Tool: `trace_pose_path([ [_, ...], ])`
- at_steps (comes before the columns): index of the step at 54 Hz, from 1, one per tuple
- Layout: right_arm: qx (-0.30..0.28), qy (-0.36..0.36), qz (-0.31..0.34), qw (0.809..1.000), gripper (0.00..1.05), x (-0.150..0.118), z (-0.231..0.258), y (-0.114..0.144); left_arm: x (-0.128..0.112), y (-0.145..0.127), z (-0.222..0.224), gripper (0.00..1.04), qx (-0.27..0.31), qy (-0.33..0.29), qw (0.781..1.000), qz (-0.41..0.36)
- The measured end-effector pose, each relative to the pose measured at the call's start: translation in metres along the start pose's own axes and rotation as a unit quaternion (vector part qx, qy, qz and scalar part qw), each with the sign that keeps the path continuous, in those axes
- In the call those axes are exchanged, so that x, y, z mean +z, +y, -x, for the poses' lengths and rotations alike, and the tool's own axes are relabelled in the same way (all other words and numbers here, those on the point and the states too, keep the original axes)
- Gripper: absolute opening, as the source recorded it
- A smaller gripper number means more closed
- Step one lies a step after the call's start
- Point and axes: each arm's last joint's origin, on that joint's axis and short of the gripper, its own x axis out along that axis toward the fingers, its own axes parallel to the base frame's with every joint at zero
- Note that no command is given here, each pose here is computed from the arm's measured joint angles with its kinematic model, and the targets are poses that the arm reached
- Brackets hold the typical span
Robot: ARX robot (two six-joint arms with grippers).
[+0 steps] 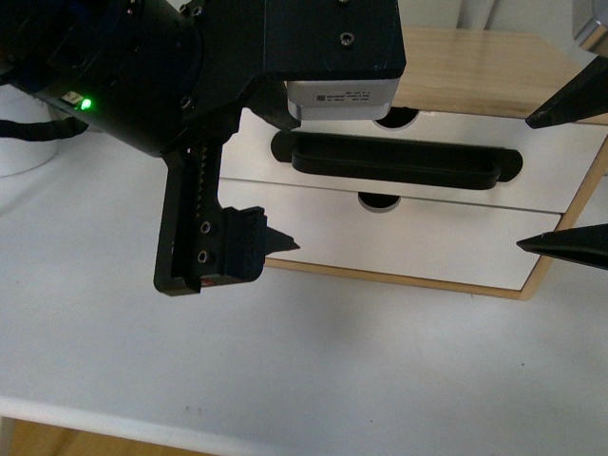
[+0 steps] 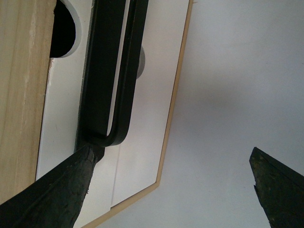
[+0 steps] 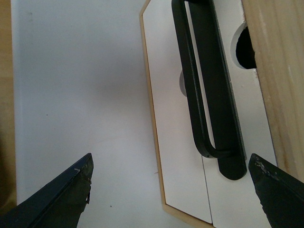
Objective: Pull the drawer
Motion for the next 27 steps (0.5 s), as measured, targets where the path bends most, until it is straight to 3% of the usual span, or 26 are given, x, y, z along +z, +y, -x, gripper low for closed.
trace_pose_path([
  [27, 0.006, -0.004, 0.029, 1.0, 0.96, -0.005, -0.029, -0.01, 0.002, 0.014, -0.031, 0.99, -0.01, 0.003, 1.0, -0.018],
])
